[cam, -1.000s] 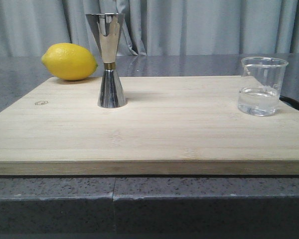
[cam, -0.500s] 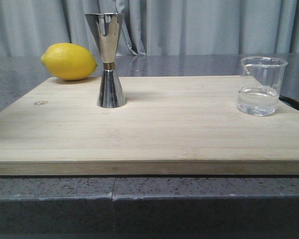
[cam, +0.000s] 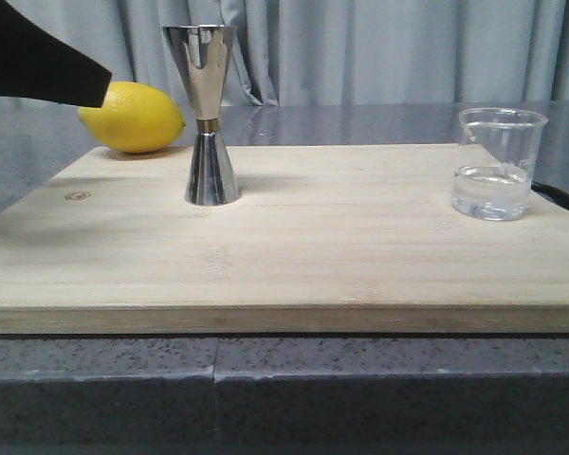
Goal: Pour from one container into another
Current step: 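Reach the left gripper to the steel jigger and grasp its waist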
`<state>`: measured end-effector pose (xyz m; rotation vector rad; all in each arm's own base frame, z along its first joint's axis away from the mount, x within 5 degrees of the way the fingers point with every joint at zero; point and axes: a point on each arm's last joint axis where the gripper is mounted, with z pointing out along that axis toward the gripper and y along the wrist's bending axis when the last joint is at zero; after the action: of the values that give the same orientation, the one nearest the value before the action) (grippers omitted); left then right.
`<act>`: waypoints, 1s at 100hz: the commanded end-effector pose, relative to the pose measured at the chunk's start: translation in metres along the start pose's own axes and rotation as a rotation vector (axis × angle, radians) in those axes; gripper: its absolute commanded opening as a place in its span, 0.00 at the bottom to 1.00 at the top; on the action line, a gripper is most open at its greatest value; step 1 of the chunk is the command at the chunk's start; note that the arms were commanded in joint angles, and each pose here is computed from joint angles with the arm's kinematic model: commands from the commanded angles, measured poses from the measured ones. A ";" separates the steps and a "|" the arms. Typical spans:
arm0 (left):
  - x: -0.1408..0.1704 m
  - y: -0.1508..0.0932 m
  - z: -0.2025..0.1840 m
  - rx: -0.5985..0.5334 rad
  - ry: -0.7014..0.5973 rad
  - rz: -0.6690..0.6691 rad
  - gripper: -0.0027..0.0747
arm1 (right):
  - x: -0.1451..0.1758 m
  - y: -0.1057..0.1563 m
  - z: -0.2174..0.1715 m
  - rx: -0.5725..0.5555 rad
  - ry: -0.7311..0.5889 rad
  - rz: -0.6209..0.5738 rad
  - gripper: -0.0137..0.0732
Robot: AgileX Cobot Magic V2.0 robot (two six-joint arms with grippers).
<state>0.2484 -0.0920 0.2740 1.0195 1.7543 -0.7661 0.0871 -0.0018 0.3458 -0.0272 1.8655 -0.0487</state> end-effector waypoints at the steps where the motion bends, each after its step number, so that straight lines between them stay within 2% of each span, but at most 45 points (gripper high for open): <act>1: -0.018 -0.001 0.001 0.064 -0.148 0.042 0.83 | -0.016 -0.001 -0.003 0.007 -0.091 -0.010 0.77; 18: -0.010 0.005 0.013 0.159 -0.229 0.055 0.83 | -0.016 -0.001 -0.003 0.007 -0.091 -0.010 0.77; 38: -0.002 0.012 0.024 0.201 -0.292 0.061 0.83 | -0.016 -0.001 -0.003 0.007 -0.091 -0.010 0.77; 61: 0.003 0.008 0.044 0.236 -0.330 0.071 0.83 | -0.016 -0.001 -0.003 0.007 -0.091 -0.010 0.77; 100: -0.013 0.007 0.086 0.322 -0.369 0.082 0.83 | -0.016 -0.001 -0.003 0.007 -0.091 -0.010 0.77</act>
<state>0.2947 -0.1531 0.2258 1.1103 1.4617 -1.0410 0.0871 -0.0018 0.3458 -0.0272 1.8655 -0.0487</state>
